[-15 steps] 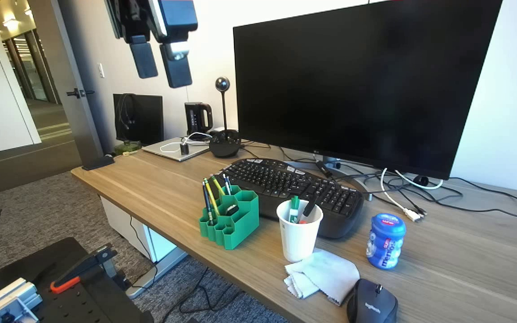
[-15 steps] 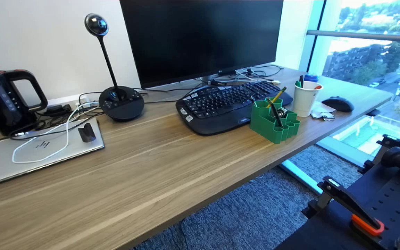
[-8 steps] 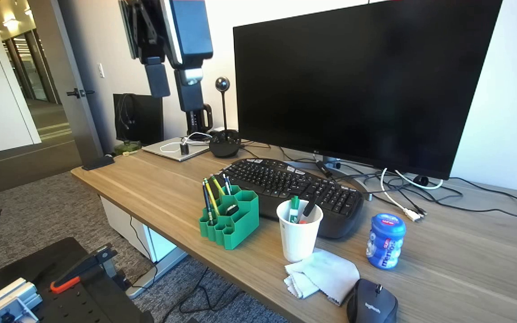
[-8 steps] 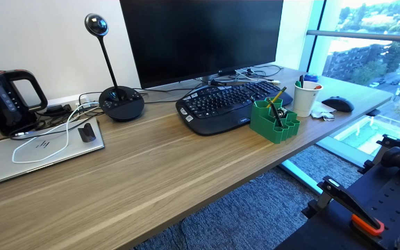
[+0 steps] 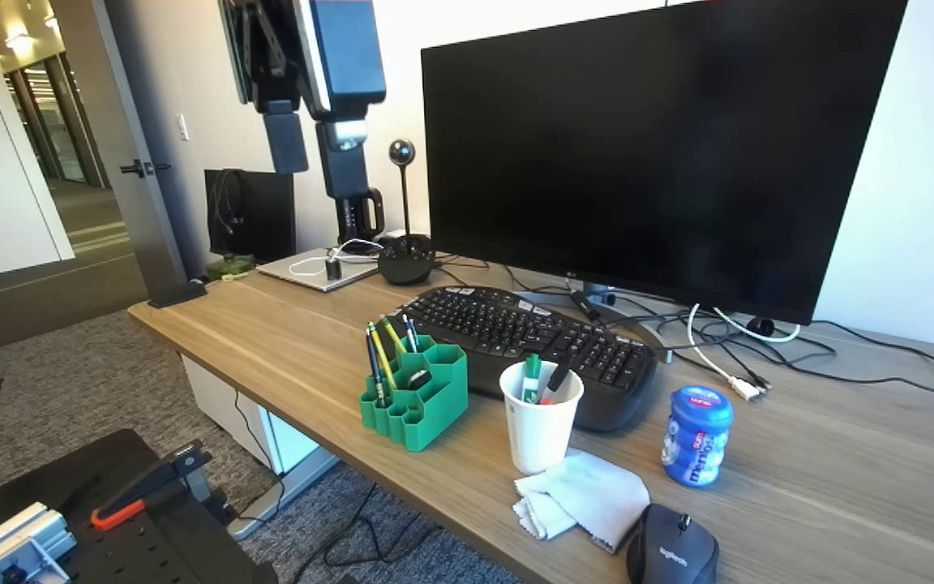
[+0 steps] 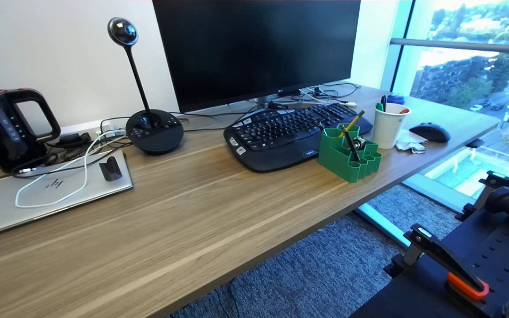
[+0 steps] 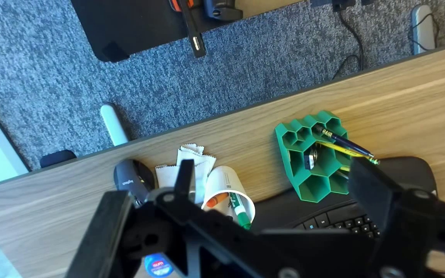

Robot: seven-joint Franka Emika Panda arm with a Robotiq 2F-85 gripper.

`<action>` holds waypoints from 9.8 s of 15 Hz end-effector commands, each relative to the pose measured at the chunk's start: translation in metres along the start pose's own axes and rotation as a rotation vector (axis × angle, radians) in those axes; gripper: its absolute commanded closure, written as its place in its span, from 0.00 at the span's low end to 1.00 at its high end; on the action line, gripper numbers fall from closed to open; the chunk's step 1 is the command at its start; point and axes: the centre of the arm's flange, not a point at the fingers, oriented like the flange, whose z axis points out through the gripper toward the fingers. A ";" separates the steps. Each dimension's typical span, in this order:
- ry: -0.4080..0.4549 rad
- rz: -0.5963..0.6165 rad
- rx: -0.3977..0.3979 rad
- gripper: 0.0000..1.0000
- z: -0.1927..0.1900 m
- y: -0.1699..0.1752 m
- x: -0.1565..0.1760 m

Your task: Move the marker to the green rack

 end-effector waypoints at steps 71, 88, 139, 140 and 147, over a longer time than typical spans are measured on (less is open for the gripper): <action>0.055 0.252 -0.118 0.00 0.139 -0.016 0.140; 0.009 0.234 -0.157 0.00 0.163 -0.024 0.153; -0.001 0.398 -0.198 0.00 0.165 -0.011 0.205; -0.006 0.388 -0.192 0.00 0.164 -0.011 0.205; -0.078 0.188 -0.080 0.00 0.156 -0.010 0.199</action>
